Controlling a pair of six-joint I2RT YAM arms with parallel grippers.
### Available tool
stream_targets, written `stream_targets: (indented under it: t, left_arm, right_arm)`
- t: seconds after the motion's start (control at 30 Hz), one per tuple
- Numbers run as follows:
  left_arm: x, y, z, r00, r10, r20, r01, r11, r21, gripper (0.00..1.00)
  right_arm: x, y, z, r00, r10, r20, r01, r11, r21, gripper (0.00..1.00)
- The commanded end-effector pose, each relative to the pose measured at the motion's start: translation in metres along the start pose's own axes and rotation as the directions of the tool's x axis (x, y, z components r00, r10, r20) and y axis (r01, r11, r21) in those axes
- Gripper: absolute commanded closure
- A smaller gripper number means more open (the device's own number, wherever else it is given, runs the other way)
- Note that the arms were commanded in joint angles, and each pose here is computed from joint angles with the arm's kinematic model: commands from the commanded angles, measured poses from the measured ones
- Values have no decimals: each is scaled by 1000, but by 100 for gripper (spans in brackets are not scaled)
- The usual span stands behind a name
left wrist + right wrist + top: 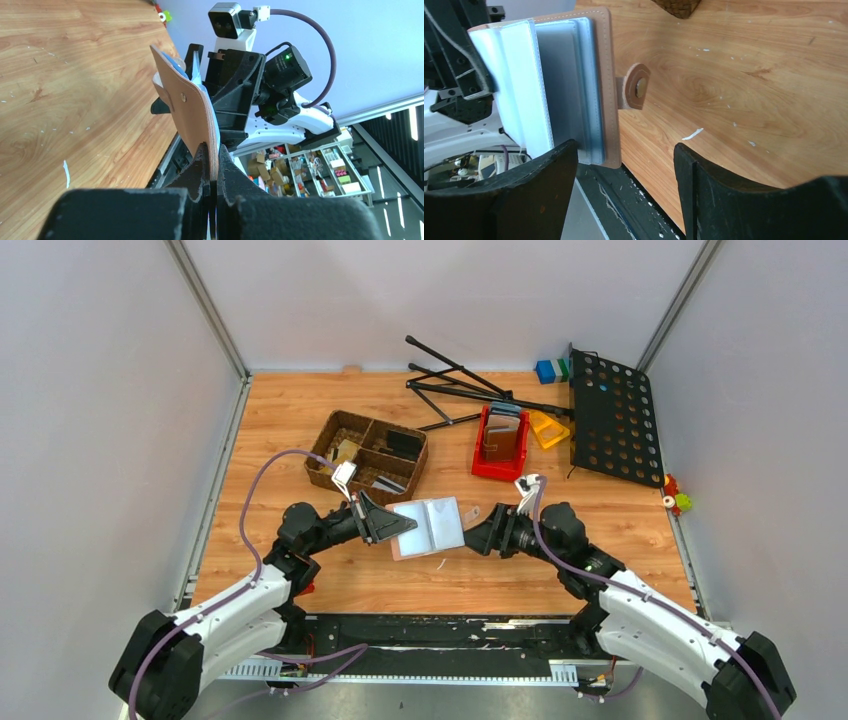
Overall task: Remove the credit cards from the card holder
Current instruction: Remove the credit card from the card holder.
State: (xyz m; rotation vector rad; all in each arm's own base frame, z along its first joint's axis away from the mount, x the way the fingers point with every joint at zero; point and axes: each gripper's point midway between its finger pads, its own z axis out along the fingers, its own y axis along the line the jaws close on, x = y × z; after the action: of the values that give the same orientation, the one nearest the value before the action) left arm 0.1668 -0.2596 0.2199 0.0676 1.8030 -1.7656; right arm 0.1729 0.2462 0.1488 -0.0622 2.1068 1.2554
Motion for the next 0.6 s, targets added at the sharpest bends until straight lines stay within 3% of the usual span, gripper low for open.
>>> stream_targets:
  t: [0.0,0.23,0.57]
  left_arm:
    - [-8,-23,3,999,44,13,-45,996,79,100]
    - [-6,-19,4,999,41,7,-42,997,70,100]
    - [1,-19,11,999,33,-5,-33,996,80,100]
  right_arm:
    - [-12,36,-1,999,-42,19,44,986,-163,30]
    - [-10,52,-1,999,-44,-5,41,970,-238,28]
    - [-6,67,10,996,-42,-79,17,956,-294,15]
